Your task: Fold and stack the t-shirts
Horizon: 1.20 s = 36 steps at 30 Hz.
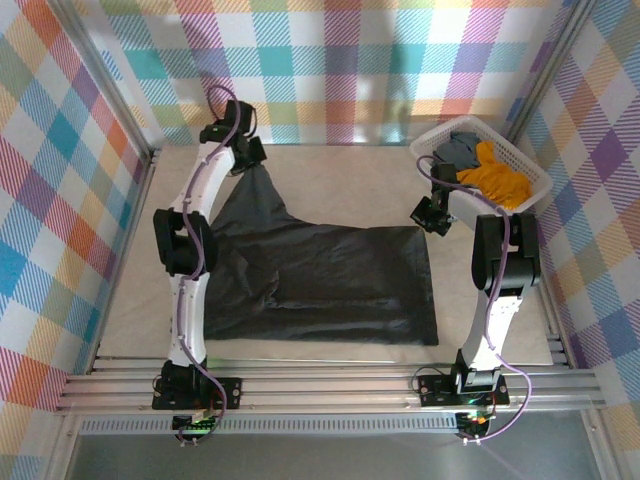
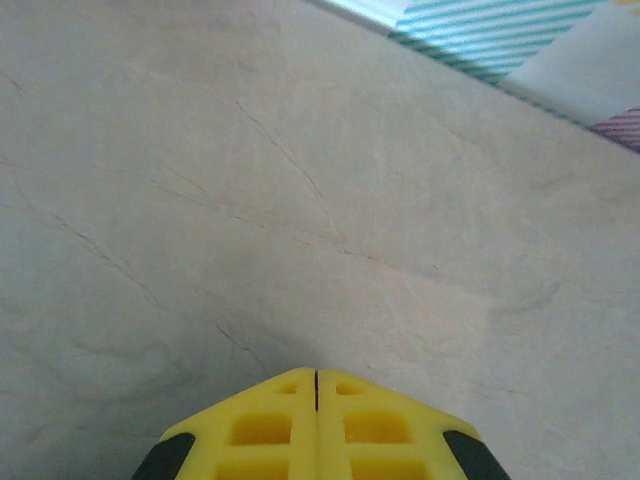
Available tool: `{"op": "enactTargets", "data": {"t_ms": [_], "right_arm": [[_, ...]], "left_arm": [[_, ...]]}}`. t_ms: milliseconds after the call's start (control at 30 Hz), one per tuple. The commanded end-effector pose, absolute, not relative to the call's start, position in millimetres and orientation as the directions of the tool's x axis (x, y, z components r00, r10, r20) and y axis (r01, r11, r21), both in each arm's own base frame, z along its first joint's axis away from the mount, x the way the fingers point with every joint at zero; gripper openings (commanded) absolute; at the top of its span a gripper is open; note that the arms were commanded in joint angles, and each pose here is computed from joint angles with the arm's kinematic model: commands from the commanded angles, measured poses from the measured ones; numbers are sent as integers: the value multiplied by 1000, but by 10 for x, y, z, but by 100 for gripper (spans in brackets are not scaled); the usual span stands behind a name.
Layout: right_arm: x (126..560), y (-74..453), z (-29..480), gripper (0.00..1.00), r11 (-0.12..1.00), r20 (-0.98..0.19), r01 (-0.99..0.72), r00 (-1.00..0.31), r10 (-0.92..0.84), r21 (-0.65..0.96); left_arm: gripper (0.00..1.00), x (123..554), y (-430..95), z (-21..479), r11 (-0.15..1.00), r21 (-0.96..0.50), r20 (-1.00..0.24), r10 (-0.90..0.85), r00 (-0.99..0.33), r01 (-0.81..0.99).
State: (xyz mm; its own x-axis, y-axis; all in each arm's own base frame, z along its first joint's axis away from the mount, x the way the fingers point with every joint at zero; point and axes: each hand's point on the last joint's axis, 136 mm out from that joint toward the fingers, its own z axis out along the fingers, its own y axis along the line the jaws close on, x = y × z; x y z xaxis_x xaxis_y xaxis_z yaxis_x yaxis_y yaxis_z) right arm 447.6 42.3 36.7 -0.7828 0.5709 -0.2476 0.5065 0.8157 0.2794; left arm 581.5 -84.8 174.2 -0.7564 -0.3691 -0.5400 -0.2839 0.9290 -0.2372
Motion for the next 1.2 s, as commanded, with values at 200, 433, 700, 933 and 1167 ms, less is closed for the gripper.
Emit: {"op": "enactTargets", "data": {"t_ms": [200, 433, 700, 933, 1167], "right_arm": [[4585, 491, 789, 0, 836, -316, 427, -786, 531, 345], [4474, 636, 952, 0, 848, -323, 336, -816, 479, 410], [4016, 668, 1012, 0, 855, -296, 308, -844, 448, 417], [3458, 560, 863, 0, 858, -259, 359, -846, 465, 368], [3088, 472, 765, 0, 843, -229, 422, -831, 506, 333]], "left_arm": [[0, 5544, -744, 2304, 914, -311, -572, -399, -717, -260], [0, 4773, -605, 2232, 911, -274, -516, -410, -752, -308], [0, 3571, -307, 2261, 878, -250, -512, -479, -714, -409], [0, 2613, -40, 2110, 828, -234, -517, -550, -656, -511], [0, 2155, 36, 1833, 795, -238, -490, -594, -637, -558]]}}
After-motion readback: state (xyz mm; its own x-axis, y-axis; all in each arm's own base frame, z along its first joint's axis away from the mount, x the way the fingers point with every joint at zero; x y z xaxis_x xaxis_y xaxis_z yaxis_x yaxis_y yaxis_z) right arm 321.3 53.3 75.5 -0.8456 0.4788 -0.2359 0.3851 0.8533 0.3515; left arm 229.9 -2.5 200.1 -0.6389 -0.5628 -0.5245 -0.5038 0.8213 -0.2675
